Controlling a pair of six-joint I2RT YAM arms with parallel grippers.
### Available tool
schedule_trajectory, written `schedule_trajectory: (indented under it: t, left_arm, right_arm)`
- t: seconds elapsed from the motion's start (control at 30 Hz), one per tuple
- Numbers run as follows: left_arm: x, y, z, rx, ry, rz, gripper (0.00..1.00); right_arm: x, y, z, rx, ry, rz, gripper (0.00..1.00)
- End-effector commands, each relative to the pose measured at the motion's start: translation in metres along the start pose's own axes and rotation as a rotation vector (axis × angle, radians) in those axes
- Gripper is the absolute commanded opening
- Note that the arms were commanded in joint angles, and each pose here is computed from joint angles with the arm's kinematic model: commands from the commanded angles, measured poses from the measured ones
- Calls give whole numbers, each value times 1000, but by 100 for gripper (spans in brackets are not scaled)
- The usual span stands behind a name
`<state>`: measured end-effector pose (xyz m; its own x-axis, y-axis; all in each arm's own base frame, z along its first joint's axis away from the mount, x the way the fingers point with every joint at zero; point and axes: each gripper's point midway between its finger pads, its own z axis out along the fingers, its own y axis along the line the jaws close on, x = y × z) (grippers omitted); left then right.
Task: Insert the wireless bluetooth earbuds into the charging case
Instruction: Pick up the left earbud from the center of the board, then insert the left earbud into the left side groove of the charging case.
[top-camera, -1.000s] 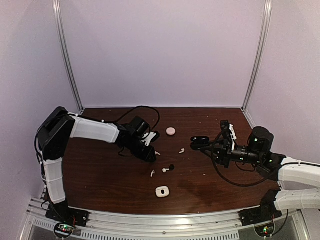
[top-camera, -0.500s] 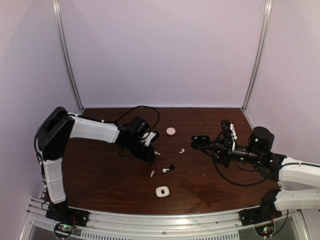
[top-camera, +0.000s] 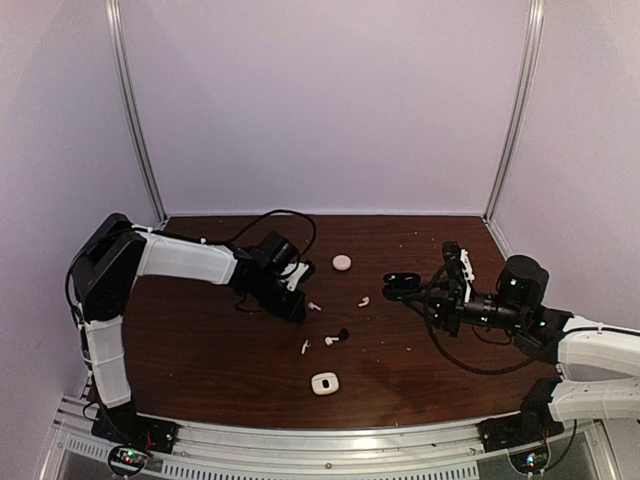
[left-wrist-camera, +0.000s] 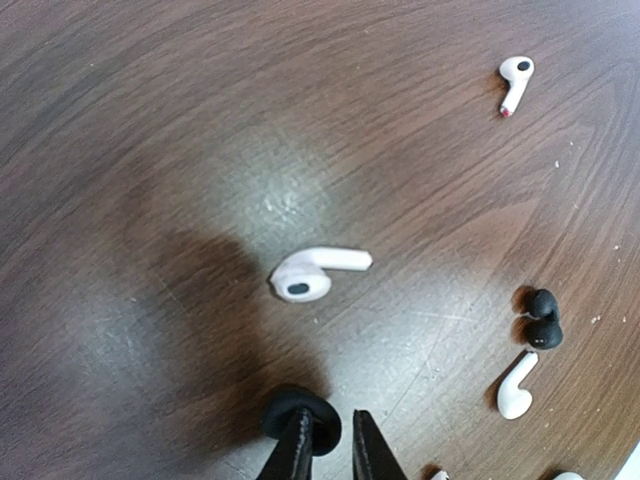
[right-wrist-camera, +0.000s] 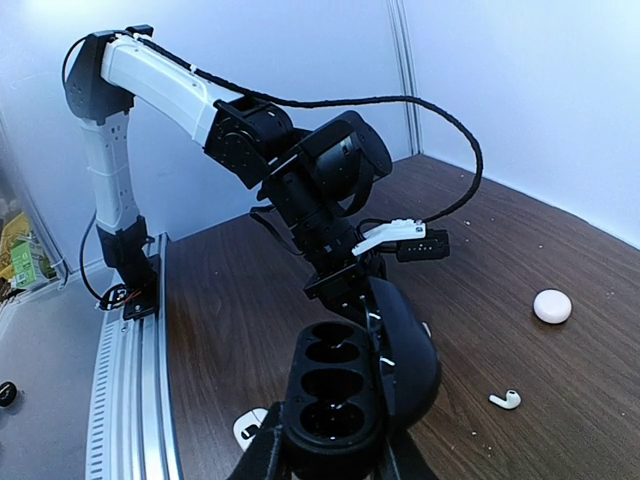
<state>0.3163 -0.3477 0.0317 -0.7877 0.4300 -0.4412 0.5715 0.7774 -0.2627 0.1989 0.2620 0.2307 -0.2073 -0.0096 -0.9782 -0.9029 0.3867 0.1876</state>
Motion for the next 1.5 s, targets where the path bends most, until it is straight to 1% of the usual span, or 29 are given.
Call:
schedule_trajectory:
  t: [0.0, 0.13, 0.2, 0.27, 0.5, 0.63, 0.73, 0.8, 0.87, 0.93, 0.97, 1.07, 1.17, 1.23, 1.3, 1.47]
  left_arm:
    - [21, 26, -3, -88, 62, -48, 18]
    - [21, 27, -5, -91, 59, -53, 18]
    - [22, 29, -5, -94, 62, -56, 17]
    - [21, 29, -6, -96, 61, -56, 15]
    - [22, 33, -10, -121, 61, -57, 0]
    - [22, 35, -16, -137, 47, -44, 0]
    - [11, 33, -30, -135, -12, -4, 0]
    - [-1, 23, -45, -97, -79, 47, 0]
    - [-18, 8, -68, -41, -184, 114, 0]
    - [-38, -20, -101, 69, -331, 230, 0]
    - [-43, -31, -118, 98, -399, 285, 0]
    - [-48, -62, -162, 184, -550, 449, 0]
    - [-40, -88, -192, 242, -623, 607, 0]
    - [-32, -109, -209, 291, -663, 710, 0]
    - [-25, -130, -224, 336, -700, 802, 0]
    - [-9, -177, -249, 463, -754, 962, 0]
  right_arm:
    - [-4, 2, -2, 7, -24, -6, 0]
    - [-4, 2, -3, 9, -25, -5, 0]
    - [-5, 2, -3, 8, -28, -5, 0]
    - [-5, 2, -3, 9, -29, -5, 0]
    - [-6, 2, -5, 17, -33, -5, 0]
    - [-5, 3, -5, 5, -34, -8, 0]
    - [-6, 9, -5, -31, -42, -21, 0]
    - [-8, 17, -5, -73, -54, -34, 0]
    - [-11, 23, -4, -110, -65, -42, 0]
    - [-14, 28, -4, -142, -77, -51, 0]
    - [-15, 29, -3, -152, -84, -55, 0]
    - [-17, 34, 1, -184, -79, -61, 0]
    - [-18, 39, 5, -209, -70, -68, 0]
    - [-19, 40, 7, -198, -76, -76, 1]
    - [-20, 42, 9, -191, -92, -92, 0]
    - [-22, 59, 15, -236, -106, -167, 0]
